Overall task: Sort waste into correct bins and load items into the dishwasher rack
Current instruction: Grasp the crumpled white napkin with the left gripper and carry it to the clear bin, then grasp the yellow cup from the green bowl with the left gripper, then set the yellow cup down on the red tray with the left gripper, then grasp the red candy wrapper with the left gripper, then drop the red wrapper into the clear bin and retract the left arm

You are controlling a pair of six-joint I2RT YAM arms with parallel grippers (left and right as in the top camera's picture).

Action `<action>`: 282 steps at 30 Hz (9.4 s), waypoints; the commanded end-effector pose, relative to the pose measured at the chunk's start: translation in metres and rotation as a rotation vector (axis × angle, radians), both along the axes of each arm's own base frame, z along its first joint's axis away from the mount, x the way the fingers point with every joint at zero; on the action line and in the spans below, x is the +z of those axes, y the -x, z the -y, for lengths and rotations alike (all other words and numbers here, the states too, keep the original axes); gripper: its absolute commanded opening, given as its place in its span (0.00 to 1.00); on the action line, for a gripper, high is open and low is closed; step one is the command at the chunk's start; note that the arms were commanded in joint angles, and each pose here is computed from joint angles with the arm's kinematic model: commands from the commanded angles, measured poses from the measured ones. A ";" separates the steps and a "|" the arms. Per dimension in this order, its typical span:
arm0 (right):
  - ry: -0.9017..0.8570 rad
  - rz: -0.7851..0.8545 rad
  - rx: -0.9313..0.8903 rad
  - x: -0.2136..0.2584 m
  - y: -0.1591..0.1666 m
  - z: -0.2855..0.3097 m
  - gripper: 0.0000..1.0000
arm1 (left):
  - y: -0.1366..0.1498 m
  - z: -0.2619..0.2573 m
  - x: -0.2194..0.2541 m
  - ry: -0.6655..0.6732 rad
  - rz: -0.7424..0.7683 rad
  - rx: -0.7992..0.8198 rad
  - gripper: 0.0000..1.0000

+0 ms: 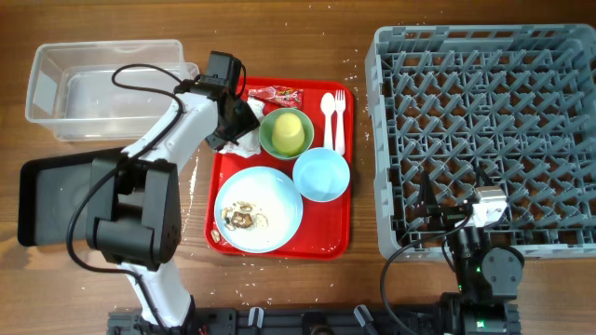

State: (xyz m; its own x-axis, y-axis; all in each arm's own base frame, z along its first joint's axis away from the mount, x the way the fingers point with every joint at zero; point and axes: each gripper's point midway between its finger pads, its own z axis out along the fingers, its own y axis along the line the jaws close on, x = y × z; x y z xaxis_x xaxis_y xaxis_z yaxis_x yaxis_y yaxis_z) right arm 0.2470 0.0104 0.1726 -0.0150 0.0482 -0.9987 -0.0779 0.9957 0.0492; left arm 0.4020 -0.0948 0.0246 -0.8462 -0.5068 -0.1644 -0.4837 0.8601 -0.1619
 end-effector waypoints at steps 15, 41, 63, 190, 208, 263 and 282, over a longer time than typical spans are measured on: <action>-0.004 0.008 -0.015 0.002 0.000 0.003 1.00 | -0.031 -0.042 0.162 -0.025 0.416 0.127 0.04; -0.004 0.008 -0.015 0.002 0.000 0.003 1.00 | 0.024 0.101 0.127 0.122 0.252 -0.342 0.87; -0.004 0.008 -0.015 0.002 0.000 0.003 1.00 | -0.004 0.126 0.028 -0.130 0.227 -0.374 0.50; -0.004 0.008 -0.015 0.002 0.000 0.003 1.00 | -0.119 0.051 0.077 -0.067 0.548 -0.235 0.04; -0.004 0.008 -0.015 0.002 0.000 0.003 1.00 | -0.096 0.097 -0.021 0.225 0.297 -0.116 0.61; -0.004 0.008 -0.015 0.002 0.000 0.003 1.00 | -0.006 -0.274 0.230 0.066 0.628 0.527 1.00; -1.000 0.250 0.374 0.108 0.029 -0.028 1.00 | 0.149 -0.248 0.258 0.022 0.419 0.720 1.00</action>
